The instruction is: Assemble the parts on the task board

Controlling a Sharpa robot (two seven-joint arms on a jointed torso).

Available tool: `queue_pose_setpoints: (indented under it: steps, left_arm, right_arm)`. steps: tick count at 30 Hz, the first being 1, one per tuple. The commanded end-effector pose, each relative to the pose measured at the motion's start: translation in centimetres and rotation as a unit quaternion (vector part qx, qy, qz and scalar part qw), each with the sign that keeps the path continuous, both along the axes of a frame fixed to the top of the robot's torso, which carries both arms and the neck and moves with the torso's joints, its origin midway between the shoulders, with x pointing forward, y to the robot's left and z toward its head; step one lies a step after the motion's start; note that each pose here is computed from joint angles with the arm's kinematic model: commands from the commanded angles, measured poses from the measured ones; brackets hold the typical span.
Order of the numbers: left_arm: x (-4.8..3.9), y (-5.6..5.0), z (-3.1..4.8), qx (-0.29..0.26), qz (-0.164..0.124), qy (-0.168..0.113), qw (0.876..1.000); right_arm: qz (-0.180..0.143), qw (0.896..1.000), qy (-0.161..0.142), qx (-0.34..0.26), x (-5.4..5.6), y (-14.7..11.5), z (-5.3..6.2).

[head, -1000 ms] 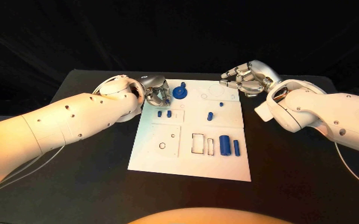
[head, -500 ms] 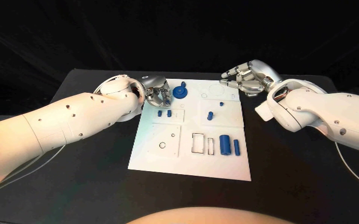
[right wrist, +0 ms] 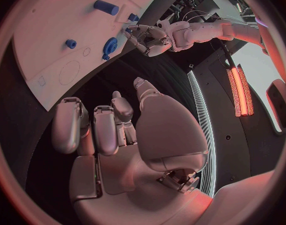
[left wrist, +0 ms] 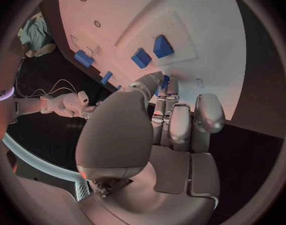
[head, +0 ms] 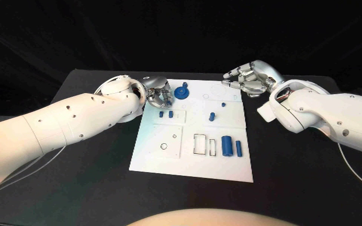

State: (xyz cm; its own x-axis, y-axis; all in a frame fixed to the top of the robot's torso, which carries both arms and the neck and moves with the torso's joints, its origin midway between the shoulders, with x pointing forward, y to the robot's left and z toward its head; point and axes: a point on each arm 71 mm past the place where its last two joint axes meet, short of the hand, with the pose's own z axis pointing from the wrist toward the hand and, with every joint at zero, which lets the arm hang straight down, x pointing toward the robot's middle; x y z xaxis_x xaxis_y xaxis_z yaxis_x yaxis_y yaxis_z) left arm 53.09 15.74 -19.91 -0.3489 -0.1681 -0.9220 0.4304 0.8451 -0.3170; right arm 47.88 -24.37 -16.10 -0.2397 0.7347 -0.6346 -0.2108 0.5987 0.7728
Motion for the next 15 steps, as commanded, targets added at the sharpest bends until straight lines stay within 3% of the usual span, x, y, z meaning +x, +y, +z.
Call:
queue_pose_setpoints:
  steps: [1,15]
  left_arm:
    - [-0.04,0.01,-0.13,0.005,0.0,0.005,1.0]
    - [0.01,0.14,-0.18,0.005,0.004,0.008,1.0]
  right_arm:
    - [0.005,1.0,-0.002,-0.003,-0.03,0.12,-0.03]
    - [0.005,1.0,-0.002,-0.002,-0.04,0.12,-0.05]
